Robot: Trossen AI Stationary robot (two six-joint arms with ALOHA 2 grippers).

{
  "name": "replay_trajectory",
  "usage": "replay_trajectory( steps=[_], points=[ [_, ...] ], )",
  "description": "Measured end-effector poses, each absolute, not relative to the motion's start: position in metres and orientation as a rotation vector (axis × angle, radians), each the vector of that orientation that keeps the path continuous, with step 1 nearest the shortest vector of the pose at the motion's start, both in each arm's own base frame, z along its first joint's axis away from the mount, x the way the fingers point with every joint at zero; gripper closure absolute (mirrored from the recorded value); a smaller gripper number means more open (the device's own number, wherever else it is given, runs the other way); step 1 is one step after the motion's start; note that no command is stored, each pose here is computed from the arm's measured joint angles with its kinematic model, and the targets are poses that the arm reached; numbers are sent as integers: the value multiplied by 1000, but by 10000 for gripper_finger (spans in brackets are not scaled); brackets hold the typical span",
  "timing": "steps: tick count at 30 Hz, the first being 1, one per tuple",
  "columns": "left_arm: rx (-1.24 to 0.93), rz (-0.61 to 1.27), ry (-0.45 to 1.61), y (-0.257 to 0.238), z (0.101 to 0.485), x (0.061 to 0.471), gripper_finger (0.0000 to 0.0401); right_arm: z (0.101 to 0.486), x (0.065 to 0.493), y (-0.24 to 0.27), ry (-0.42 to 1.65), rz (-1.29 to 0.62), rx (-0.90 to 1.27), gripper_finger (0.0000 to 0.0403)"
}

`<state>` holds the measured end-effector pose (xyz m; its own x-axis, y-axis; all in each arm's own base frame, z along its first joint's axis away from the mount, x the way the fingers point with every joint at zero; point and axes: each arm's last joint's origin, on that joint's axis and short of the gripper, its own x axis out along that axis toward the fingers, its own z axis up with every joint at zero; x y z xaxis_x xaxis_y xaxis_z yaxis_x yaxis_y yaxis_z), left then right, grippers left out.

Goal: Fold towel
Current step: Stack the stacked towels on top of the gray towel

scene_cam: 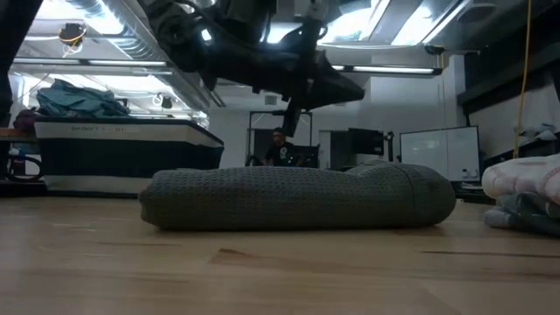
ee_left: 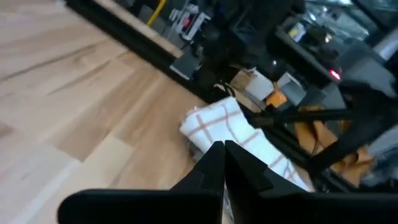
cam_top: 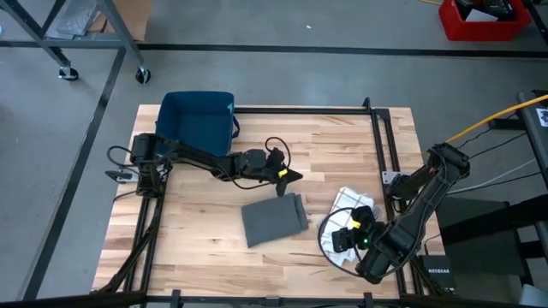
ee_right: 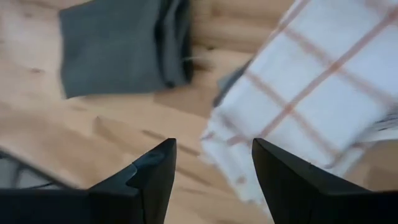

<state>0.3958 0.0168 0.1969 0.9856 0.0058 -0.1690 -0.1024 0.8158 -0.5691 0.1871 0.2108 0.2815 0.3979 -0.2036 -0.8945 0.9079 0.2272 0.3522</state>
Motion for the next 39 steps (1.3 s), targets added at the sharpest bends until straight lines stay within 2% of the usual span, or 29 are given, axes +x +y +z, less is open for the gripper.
replay_trajectory(
  steps=[9,14,17,20,26,34,39],
  points=[
    [-324,-15,336,14,181,393,397,263,190,216,905,-999,973,187],
    [-316,-306,547,1,166,383,397,245,202,227,945,-1015,984,187],
    [-208,-410,593,-9,161,379,397,235,206,232,951,-1022,973,187],
    [-46,-360,600,-17,156,379,397,230,208,234,961,-1031,963,187],
    [179,-71,608,-17,156,381,397,229,212,231,957,-1042,976,187],
    [168,-99,728,-13,146,374,400,229,215,230,960,-1046,990,187],
    [165,-112,677,-18,150,376,400,229,215,230,961,-1043,992,187]
  ],
)
